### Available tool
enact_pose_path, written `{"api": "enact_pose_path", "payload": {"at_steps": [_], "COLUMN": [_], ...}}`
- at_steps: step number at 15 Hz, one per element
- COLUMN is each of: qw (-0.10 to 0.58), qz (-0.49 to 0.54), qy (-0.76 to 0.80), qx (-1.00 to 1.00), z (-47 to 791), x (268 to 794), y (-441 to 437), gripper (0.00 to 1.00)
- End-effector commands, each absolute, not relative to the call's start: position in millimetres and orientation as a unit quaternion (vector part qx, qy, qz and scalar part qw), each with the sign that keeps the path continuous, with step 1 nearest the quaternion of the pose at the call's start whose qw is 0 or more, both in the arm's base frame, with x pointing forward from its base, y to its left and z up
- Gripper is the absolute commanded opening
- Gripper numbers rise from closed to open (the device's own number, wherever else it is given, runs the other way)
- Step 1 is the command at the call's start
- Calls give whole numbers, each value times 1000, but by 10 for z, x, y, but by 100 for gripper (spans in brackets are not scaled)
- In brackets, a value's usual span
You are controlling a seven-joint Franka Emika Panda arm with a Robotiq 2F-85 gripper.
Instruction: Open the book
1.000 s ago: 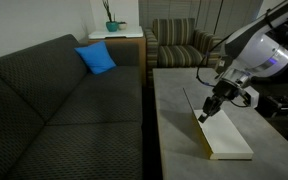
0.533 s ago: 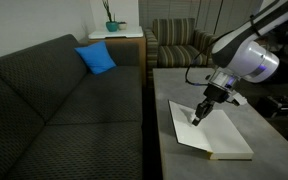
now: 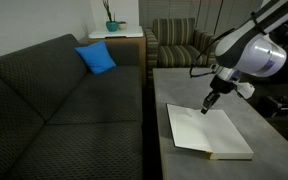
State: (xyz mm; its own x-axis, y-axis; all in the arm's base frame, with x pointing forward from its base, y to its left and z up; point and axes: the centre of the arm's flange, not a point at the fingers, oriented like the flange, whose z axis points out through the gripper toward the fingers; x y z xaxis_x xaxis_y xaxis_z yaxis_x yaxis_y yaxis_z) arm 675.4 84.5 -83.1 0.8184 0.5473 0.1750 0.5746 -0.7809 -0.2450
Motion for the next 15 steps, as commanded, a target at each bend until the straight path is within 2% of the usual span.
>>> {"api": "enact_pose_path", "payload": {"at_steps": [1,7,8,9,15], "qw": [89,62,57,51,39], "qz": [-47,-30,-24,-21,4], "qy": [-312,-337,-343,-345,-355], "qx": [-945,-939,-937,-937,-934], "z": [-402,-7,43,87,257], "x": [6495,6248,6214,6185,6001], "y": [717,618,621,619,559], "gripper": [0,0,26,27,68]}}
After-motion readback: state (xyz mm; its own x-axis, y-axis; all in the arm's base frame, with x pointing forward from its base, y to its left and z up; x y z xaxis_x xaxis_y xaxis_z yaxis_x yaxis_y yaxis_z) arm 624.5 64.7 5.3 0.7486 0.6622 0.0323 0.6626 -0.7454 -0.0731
